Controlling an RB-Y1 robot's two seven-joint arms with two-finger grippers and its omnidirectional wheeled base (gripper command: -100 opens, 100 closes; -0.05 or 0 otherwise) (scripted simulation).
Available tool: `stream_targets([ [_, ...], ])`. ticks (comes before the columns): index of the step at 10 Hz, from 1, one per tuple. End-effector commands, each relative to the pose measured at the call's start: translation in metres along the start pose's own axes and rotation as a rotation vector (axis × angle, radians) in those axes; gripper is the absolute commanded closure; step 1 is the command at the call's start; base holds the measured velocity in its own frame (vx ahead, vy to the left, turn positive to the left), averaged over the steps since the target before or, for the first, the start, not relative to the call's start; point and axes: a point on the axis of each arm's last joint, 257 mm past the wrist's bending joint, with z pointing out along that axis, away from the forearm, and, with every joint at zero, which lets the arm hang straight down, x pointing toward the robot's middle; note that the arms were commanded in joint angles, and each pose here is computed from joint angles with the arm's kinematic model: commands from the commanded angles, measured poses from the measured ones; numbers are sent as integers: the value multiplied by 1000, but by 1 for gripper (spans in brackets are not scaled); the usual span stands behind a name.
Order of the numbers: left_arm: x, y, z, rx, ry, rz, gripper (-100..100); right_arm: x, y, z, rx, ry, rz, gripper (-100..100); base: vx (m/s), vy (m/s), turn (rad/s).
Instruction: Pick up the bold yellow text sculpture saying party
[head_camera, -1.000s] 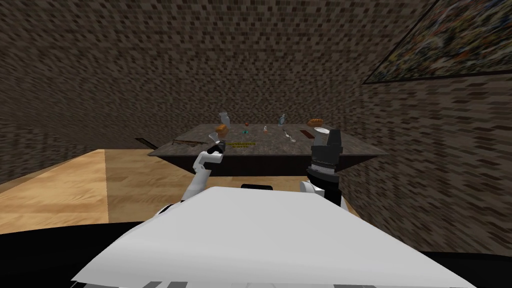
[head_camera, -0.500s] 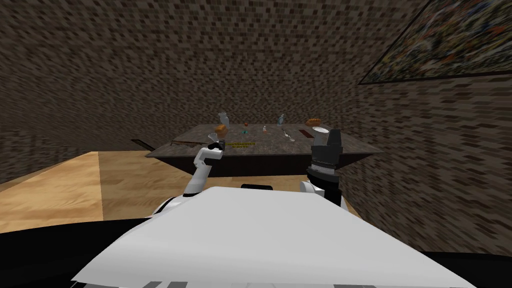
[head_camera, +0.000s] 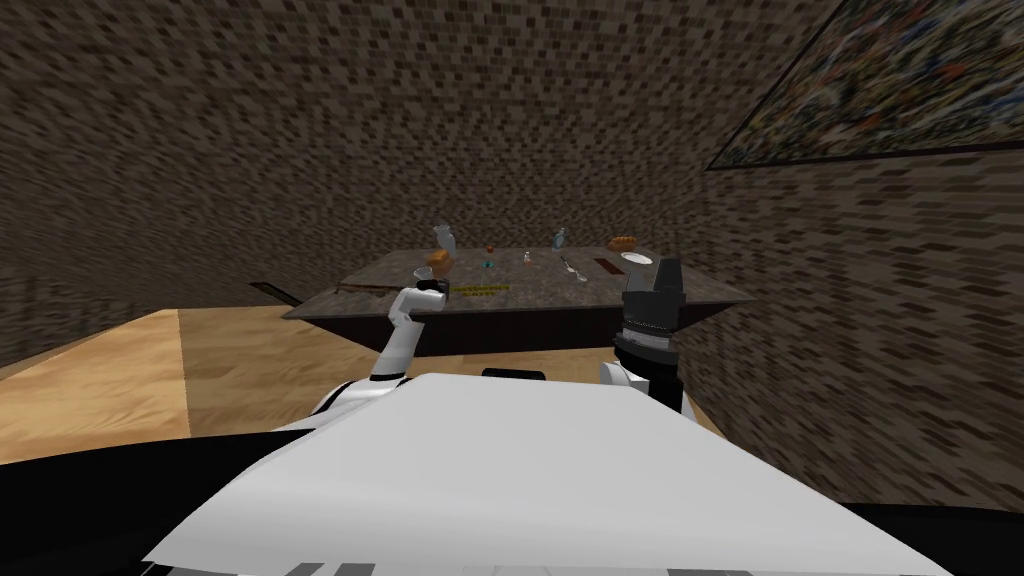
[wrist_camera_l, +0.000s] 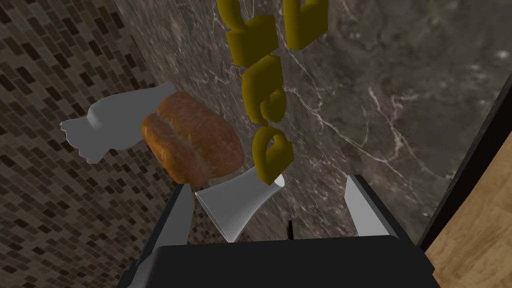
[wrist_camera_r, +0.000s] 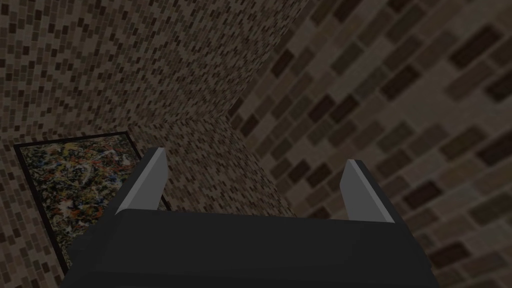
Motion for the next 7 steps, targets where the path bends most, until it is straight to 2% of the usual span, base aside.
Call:
stream_targets([
  [1, -1, 5, 1, -43, -4, -10, -100, 0, 0, 0, 0, 0, 0, 0, 4, 16, -51],
  [2, -2, 8, 1, -56, -6, -10, -100, 0, 0, 0, 0, 0, 0, 0, 1, 8, 5],
  [3, -2, 1, 4, -77, -5, -29, -100, 0, 0, 0, 0, 0, 0, 0, 5, 8, -77],
  [4, -3, 8, 3, -103, -8, -29, -100, 0, 0, 0, 0, 0, 0, 0, 8, 11, -54],
  [5, -2, -1, 5, -120, -5, -49, -100, 0, 0, 0, 0, 0, 0, 0, 12, 12, -107],
  [7, -3, 9, 4, -157, -9, -49, -100, 0, 0, 0, 0, 0, 0, 0, 9, 10, -11],
])
